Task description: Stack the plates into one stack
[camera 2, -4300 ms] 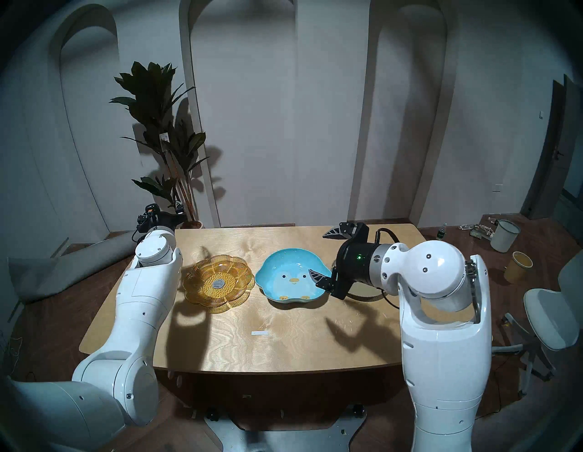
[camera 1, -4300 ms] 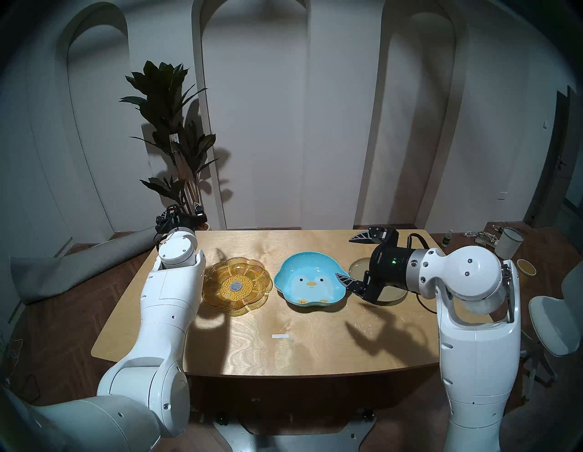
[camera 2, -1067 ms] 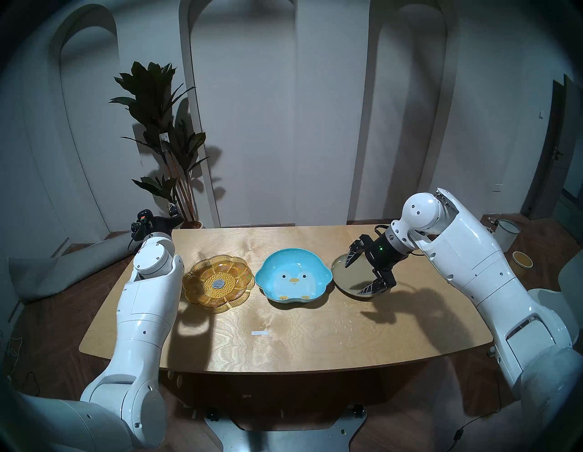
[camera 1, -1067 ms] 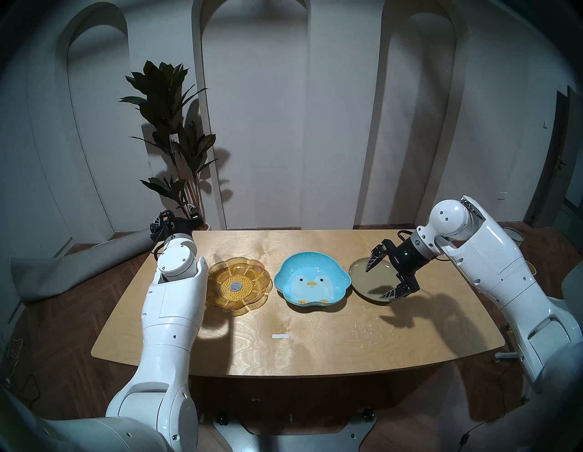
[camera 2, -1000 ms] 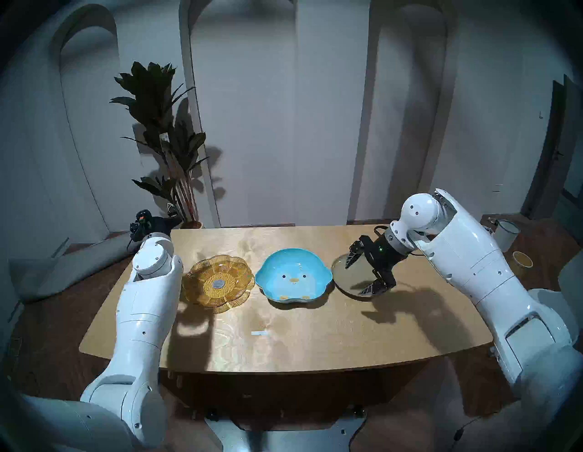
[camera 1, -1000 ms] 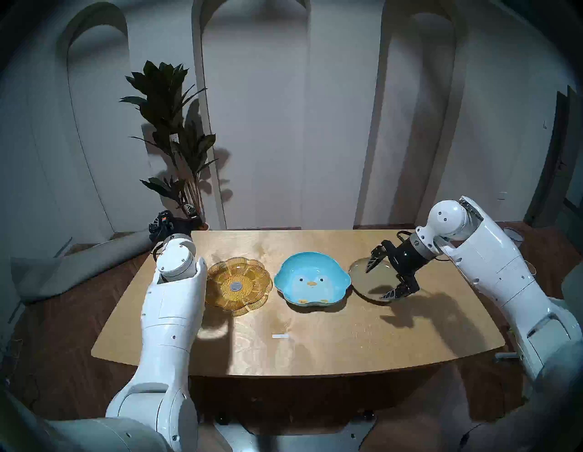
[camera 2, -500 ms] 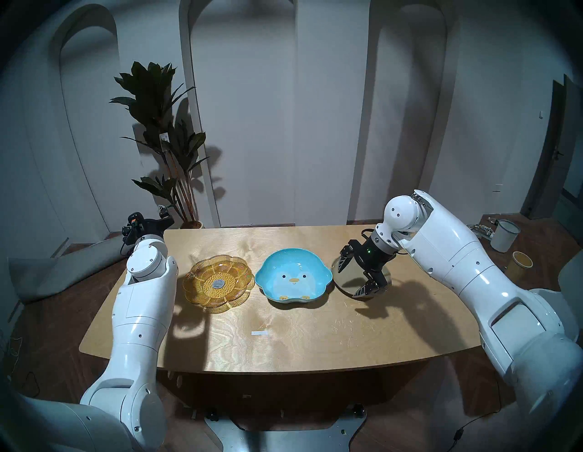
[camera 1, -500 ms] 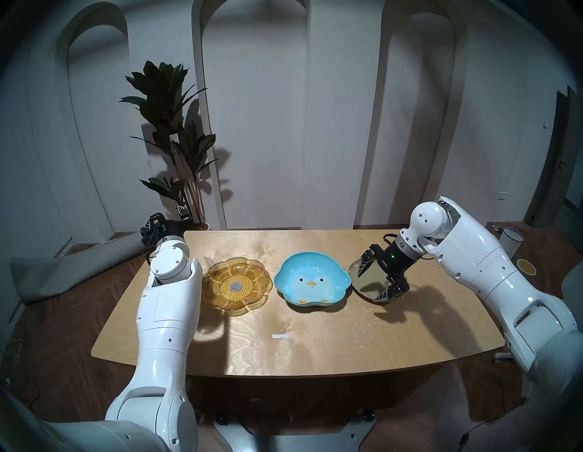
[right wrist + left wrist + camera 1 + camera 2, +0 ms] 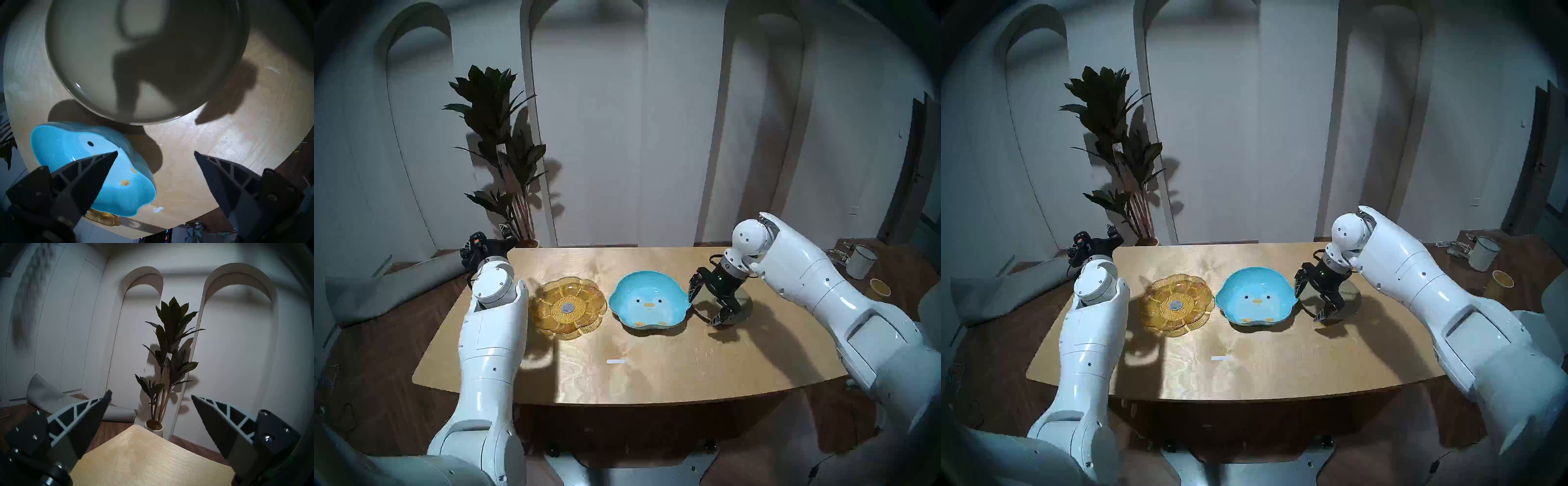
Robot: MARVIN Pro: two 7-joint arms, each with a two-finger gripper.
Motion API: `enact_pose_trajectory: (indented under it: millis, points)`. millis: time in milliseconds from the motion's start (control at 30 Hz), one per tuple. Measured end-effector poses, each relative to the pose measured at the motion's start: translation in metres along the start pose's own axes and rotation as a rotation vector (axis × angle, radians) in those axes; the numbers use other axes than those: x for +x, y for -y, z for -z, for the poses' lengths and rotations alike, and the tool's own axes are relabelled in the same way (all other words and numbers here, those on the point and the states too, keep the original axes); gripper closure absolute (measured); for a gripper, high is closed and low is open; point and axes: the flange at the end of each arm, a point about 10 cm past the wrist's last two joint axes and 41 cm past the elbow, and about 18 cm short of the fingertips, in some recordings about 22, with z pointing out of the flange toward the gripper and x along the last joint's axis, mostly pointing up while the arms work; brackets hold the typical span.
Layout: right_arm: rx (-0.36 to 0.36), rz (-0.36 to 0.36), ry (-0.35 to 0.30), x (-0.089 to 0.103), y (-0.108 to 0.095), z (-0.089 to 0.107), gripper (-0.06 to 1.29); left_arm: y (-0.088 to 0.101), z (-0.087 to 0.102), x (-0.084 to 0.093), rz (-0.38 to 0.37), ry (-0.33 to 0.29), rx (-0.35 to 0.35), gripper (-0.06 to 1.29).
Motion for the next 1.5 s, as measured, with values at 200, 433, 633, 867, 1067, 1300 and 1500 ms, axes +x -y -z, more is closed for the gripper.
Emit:
enact_pose_trajectory:
  millis: [200, 433, 633, 867, 1067, 1300, 1500]
  points:
    - [-0.034, 0.038, -0.018, -0.006, 0.011, -0.01, 0.0, 0.008, -0.002, 0.003, 0.0, -0.003, 0.02, -0.02]
    - [-0.081, 0.081, -0.042, -0.011, 0.02, -0.023, 0.0, 0.016, -0.005, 0.004, -0.003, -0.004, 0.042, -0.02]
    - [-0.129, 0.12, -0.06, -0.015, 0.026, -0.036, 0.0, 0.021, -0.006, 0.006, -0.005, -0.003, 0.054, -0.02]
    - [-0.139, 0.174, -0.072, -0.021, 0.037, -0.049, 0.36, 0.023, -0.006, 0.006, -0.009, 0.006, 0.057, -0.02]
    - [-0.108, 0.218, -0.08, -0.024, 0.049, -0.05, 0.58, 0.023, -0.006, 0.006, -0.013, 0.016, 0.056, -0.02]
    - [-0.071, 0.275, -0.09, -0.026, 0.062, -0.048, 1.17, 0.023, -0.006, 0.007, -0.018, 0.027, 0.055, -0.02]
    - [-0.03, 0.335, -0.099, -0.03, 0.075, -0.042, 1.22, 0.022, -0.006, 0.009, -0.021, 0.034, 0.053, -0.02]
